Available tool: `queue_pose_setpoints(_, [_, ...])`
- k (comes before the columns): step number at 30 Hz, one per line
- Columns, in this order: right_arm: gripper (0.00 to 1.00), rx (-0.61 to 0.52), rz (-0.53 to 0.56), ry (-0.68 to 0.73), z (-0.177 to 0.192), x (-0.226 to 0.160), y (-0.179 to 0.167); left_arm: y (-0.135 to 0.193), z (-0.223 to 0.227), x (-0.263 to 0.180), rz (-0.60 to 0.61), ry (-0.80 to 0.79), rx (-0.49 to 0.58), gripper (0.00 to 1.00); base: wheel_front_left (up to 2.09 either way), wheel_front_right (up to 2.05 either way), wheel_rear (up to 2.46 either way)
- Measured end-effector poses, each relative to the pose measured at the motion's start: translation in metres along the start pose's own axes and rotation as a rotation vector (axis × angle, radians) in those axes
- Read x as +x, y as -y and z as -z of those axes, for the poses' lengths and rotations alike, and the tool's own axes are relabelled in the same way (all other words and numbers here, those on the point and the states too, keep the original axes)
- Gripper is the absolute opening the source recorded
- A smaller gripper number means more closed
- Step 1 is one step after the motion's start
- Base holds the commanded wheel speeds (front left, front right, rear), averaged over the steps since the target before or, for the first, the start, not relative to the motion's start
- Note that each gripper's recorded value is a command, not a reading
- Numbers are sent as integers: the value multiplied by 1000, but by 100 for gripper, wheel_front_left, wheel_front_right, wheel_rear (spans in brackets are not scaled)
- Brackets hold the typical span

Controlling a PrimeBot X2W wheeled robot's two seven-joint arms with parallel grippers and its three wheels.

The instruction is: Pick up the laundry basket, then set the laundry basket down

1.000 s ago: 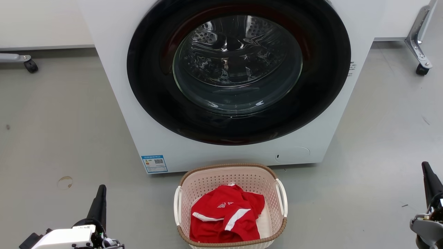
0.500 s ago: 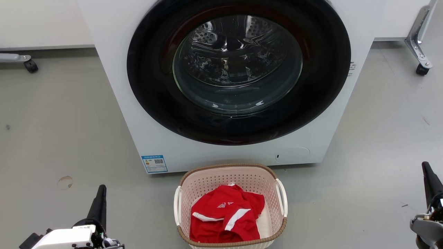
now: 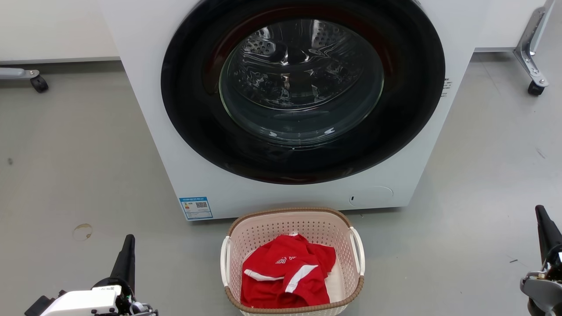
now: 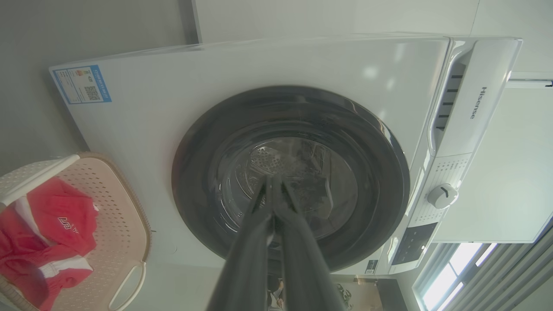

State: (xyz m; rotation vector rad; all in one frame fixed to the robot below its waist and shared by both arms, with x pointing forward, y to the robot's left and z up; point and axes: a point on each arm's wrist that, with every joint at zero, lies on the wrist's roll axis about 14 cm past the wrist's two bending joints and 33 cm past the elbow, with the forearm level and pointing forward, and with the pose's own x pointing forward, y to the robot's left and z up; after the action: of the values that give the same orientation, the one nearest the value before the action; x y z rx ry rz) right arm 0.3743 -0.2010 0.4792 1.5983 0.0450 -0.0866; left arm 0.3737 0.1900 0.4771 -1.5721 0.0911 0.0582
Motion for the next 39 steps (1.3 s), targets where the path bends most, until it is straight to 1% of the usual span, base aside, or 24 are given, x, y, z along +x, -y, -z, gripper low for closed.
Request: queue_pose_setpoints(39, [0, 0, 0, 1, 0, 0, 0, 0, 0, 0, 0, 0, -2, 0, 0, 0, 0])
